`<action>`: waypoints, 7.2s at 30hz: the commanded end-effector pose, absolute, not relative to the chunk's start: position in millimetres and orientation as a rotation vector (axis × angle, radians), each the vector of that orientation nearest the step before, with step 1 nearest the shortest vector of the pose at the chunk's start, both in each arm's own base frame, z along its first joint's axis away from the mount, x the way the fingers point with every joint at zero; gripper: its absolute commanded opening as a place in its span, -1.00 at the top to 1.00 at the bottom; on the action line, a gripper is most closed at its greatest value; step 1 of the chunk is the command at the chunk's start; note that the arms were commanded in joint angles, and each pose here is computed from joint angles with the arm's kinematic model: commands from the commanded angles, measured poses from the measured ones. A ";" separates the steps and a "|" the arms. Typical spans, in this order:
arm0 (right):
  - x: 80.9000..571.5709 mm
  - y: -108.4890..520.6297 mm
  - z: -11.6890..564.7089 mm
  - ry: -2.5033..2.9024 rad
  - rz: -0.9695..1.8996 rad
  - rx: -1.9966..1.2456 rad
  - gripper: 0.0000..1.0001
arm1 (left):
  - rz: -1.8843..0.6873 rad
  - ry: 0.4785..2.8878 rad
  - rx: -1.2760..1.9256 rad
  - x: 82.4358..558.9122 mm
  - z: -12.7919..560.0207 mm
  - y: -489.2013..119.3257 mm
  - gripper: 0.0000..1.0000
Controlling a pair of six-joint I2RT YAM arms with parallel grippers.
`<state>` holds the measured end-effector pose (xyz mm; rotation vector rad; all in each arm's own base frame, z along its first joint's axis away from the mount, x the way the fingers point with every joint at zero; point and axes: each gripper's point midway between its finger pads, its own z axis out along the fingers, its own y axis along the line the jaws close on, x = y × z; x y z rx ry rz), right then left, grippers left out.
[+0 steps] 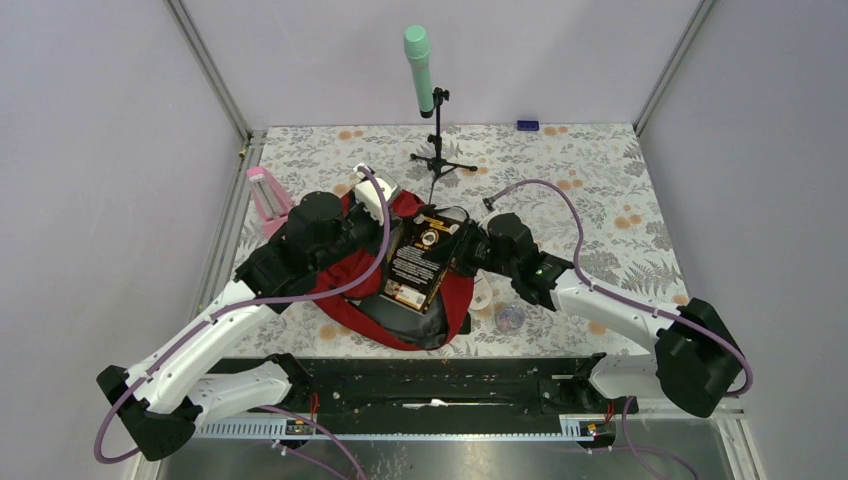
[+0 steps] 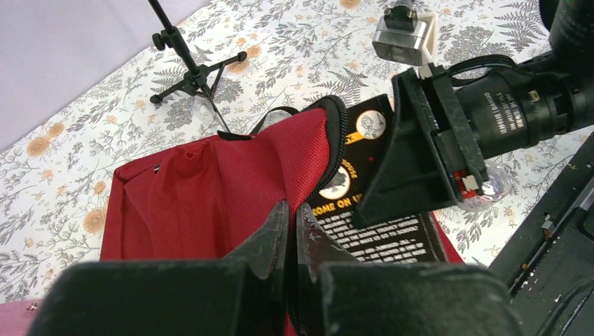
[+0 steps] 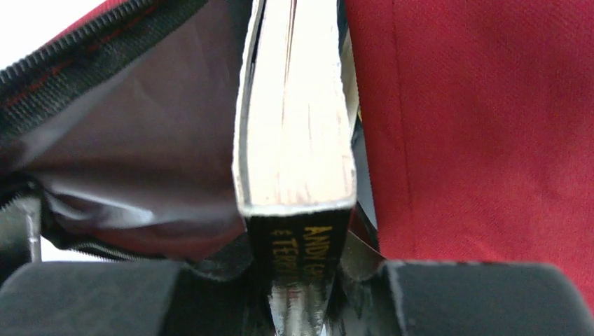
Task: Pack the student bag
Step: Place the book in the student bag, then zip the student bag at the center of the board.
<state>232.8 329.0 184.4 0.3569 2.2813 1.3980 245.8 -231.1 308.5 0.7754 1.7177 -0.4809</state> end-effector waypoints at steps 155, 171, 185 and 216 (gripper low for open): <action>211.7 510.9 75.1 2.081 0.470 -0.895 0.20 | 0.002 2.024 -0.413 277.4 209.4 19.1 -0.97; 215.8 518.3 55.7 2.085 0.403 -0.899 1.00 | -0.086 2.049 -0.397 281.8 202.9 5.3 -0.97; 188.4 512.5 186.8 1.863 0.874 -0.687 1.00 | -0.377 2.102 -0.585 272.4 145.0 -30.6 -0.91; 166.5 478.7 216.9 1.839 0.924 -0.757 1.00 | -0.676 2.020 -0.525 283.9 132.6 -69.6 1.00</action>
